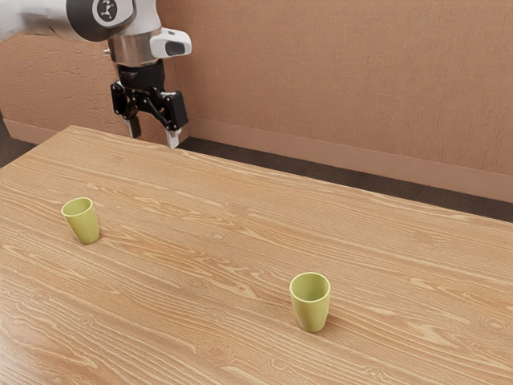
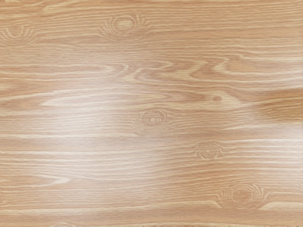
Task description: Place the left cup onto the right cup
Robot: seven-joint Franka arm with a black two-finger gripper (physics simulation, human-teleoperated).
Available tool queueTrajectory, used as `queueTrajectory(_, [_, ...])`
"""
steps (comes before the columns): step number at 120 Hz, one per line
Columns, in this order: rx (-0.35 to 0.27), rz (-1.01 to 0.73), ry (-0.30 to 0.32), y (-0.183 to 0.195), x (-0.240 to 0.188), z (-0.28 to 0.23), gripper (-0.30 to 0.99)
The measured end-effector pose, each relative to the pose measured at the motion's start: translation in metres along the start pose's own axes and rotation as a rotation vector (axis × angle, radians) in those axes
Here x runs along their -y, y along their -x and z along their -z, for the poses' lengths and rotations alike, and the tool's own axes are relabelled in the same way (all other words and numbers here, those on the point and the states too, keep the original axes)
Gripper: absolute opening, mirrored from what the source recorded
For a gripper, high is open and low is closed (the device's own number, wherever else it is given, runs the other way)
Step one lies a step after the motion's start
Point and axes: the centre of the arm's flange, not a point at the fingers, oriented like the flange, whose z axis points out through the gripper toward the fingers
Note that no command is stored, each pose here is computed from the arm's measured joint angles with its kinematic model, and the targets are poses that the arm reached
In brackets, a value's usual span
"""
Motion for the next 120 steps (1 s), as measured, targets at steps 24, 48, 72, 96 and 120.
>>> queueTrajectory(24, [0.002,-0.009,0.0,0.0,-0.001,-0.001,0.69])
queueTrajectory(48, [0.013,-0.009,0.0,0.0,0.004,-0.008,0.69])
queueTrajectory(72, [0.023,-0.004,0.001,0.003,0.015,-0.014,0.69])
queueTrajectory(96, [0.038,0.007,-0.002,0.011,0.029,-0.022,0.69])
queueTrajectory(120, [0.049,0.023,-0.006,0.014,0.045,-0.035,0.69])
